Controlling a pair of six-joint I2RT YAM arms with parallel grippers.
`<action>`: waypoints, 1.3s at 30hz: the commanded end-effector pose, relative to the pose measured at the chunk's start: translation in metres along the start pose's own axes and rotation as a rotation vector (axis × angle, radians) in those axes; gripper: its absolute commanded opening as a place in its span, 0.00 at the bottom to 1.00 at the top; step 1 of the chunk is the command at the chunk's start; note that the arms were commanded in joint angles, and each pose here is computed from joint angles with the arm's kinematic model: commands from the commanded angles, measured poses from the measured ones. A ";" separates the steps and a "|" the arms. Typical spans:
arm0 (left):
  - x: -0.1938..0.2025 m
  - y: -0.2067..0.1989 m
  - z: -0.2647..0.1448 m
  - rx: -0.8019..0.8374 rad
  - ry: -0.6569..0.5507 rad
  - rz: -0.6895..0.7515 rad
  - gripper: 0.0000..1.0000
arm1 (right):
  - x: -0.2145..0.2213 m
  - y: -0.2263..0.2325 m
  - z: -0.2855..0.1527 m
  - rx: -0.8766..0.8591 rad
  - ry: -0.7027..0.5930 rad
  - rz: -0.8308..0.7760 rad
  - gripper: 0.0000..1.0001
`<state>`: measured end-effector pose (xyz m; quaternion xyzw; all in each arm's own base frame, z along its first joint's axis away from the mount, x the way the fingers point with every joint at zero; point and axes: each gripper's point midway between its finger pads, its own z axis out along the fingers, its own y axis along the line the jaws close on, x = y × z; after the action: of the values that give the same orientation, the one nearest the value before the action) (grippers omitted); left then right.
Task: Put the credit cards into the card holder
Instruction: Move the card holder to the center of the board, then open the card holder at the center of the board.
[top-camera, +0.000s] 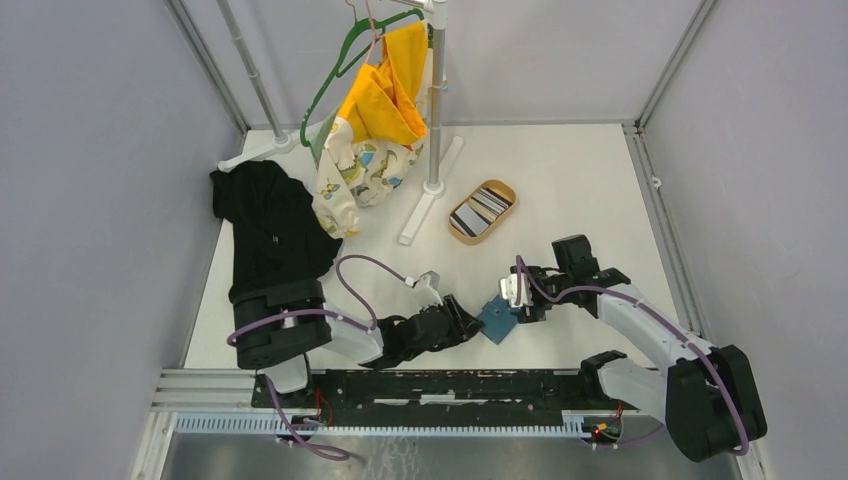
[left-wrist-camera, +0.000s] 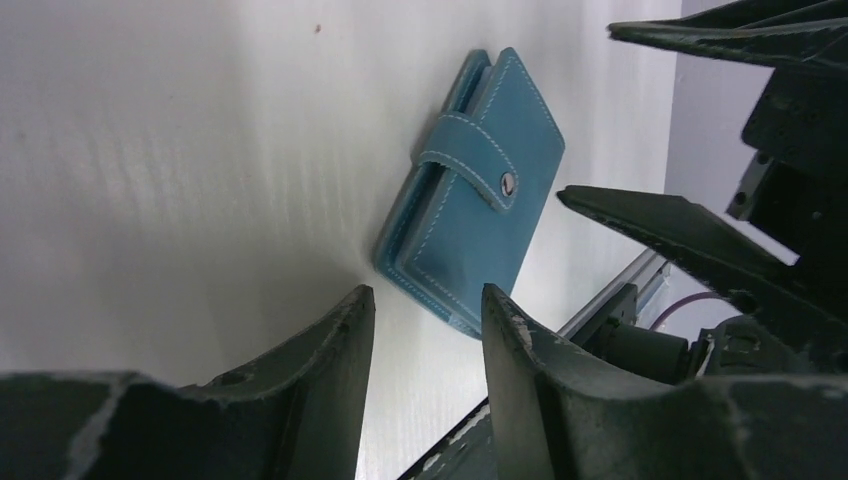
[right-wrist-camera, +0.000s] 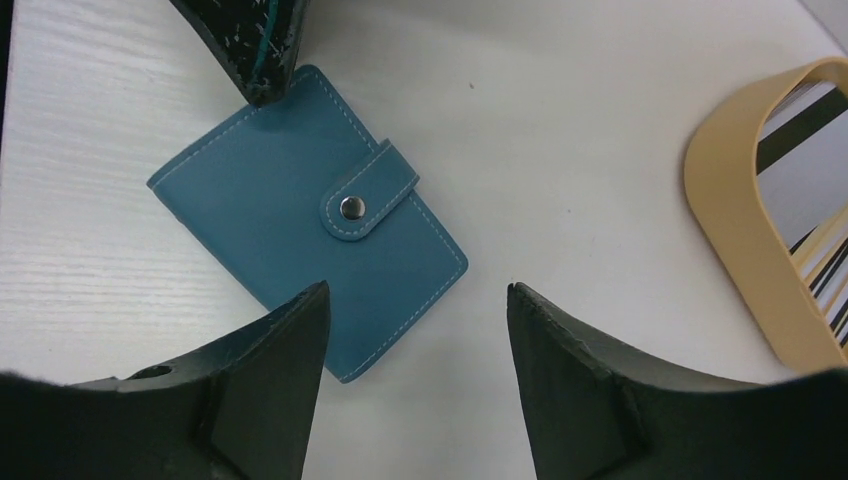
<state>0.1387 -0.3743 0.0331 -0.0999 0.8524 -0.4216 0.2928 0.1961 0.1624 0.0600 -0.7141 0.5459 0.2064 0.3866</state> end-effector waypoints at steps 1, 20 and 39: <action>0.000 -0.022 0.013 0.024 -0.022 -0.143 0.52 | 0.023 0.000 0.000 0.007 0.107 -0.022 0.70; -0.047 -0.010 0.041 -0.166 -0.073 0.216 0.19 | 0.006 0.067 0.001 -0.292 -0.045 -0.100 0.53; -0.042 -0.054 -0.019 0.309 0.038 0.435 0.55 | -0.003 0.031 0.003 -0.241 -0.001 -0.118 0.39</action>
<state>0.1737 -0.3570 0.0762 0.0970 0.8330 -0.3968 0.3731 0.1625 0.1584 0.0459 -0.7743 0.4856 0.2453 0.3232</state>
